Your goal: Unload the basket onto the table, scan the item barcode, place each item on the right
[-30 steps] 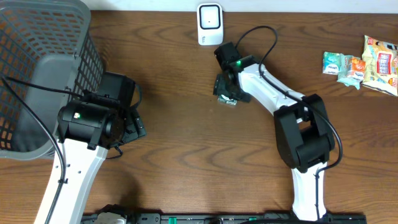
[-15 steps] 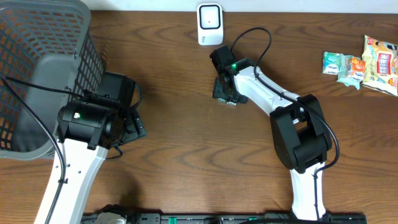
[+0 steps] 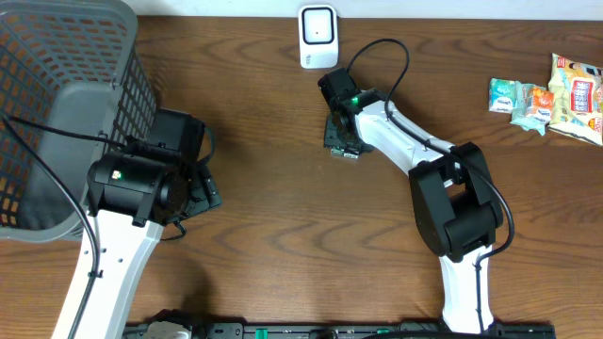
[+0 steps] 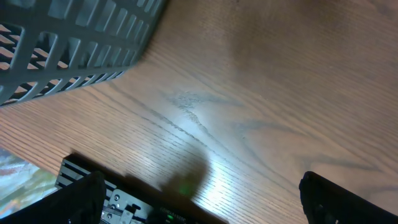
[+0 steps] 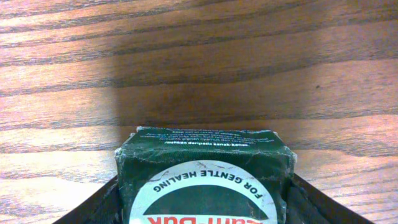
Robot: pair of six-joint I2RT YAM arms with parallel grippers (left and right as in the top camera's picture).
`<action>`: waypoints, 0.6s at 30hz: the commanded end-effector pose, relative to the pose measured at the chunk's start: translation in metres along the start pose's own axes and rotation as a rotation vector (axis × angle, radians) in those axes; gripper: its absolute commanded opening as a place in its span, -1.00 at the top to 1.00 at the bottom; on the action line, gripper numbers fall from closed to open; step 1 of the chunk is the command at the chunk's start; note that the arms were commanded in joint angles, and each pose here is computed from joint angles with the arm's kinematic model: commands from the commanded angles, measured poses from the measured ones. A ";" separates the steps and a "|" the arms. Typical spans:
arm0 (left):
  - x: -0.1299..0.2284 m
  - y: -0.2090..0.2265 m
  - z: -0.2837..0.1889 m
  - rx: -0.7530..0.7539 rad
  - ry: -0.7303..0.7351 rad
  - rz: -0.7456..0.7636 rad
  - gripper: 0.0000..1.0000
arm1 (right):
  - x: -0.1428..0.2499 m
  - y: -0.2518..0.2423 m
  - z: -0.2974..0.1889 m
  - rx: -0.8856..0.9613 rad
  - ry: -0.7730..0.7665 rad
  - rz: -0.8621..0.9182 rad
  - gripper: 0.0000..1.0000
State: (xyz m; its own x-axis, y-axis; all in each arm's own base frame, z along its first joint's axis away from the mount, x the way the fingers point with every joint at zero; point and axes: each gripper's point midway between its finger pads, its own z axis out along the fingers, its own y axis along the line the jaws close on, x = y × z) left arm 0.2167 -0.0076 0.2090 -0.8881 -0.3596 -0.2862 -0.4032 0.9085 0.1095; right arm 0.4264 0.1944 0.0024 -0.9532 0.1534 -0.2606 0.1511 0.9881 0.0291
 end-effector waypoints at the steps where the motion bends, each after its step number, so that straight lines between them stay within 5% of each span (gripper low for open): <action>1: 0.001 0.001 0.000 0.003 0.004 -0.017 -0.96 | 0.004 0.001 -0.001 -0.003 0.014 -0.016 -0.18; 18: 0.001 0.001 0.000 0.003 0.004 -0.017 -0.96 | -0.030 0.014 -0.053 -0.088 -0.134 -0.033 -0.09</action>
State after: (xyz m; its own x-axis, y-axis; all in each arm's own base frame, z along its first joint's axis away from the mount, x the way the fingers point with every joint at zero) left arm 0.2167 -0.0076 0.2090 -0.8881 -0.3596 -0.2862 -0.4032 0.9085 0.1095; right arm 0.4357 0.2005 0.0287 -0.9359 0.1514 -0.3182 0.1337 0.9880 0.0769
